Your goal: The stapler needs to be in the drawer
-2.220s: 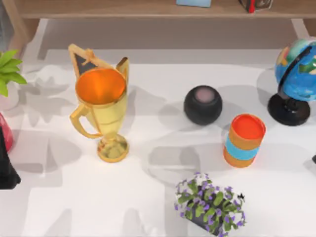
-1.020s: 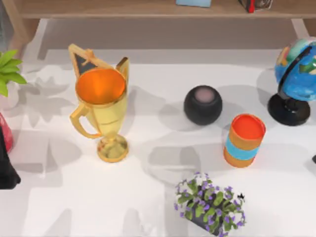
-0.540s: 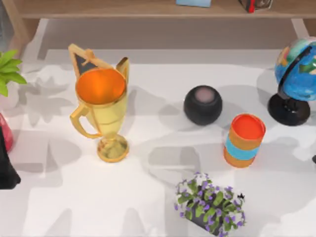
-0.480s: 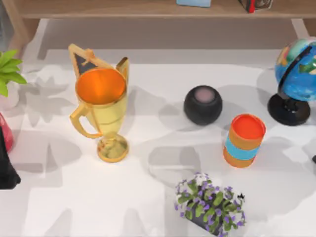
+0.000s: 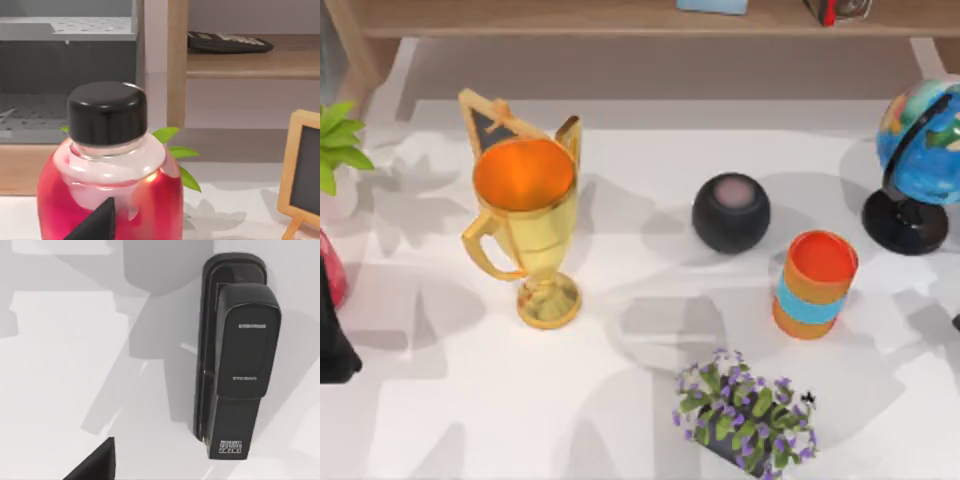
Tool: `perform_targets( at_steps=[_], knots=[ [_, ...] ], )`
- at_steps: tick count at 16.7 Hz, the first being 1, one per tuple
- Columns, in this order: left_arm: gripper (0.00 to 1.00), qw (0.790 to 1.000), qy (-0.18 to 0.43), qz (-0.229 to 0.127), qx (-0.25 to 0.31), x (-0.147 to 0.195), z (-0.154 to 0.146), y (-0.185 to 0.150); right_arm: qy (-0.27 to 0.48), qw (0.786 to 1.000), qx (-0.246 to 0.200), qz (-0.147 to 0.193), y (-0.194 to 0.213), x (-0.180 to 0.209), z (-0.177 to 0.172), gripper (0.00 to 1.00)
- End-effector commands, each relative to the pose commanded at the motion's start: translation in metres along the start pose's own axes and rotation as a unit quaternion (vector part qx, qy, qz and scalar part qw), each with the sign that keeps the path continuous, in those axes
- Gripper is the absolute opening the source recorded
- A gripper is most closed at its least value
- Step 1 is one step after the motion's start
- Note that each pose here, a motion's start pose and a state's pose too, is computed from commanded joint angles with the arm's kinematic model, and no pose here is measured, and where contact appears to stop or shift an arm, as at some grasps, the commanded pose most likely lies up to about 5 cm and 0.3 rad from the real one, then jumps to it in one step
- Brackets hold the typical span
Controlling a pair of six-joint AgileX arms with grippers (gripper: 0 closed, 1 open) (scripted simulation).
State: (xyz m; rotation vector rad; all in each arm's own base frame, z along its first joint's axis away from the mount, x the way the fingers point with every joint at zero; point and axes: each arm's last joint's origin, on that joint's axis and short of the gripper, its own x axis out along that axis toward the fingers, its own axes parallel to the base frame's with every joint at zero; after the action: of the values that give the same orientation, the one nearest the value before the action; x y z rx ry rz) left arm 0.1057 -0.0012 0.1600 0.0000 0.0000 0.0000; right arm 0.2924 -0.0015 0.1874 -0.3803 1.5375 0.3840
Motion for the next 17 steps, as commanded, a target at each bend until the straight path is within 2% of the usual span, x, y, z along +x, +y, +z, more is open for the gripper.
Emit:
perform_targets(
  at_steps=[4, 12, 17],
  knots=[
    [1.0, 1.0, 0.0, 0.0, 0.0, 0.0, 0.0, 0.0, 0.0, 1.0, 0.001, 0.001, -0.001, 0.001, -0.001, 1.0],
    [1.0, 1.0, 0.0, 0.0, 0.0, 0.0, 0.0, 0.0, -0.003, 1.0, 0.0, -0.001, -0.001, 0.063, 0.001, 1.0],
    [1.0, 1.0, 0.0, 0.0, 0.0, 0.0, 0.0, 0.0, 0.0, 1.0, 0.0, 0.0, 0.0, 0.07, 0.0, 1.0]
  ],
)
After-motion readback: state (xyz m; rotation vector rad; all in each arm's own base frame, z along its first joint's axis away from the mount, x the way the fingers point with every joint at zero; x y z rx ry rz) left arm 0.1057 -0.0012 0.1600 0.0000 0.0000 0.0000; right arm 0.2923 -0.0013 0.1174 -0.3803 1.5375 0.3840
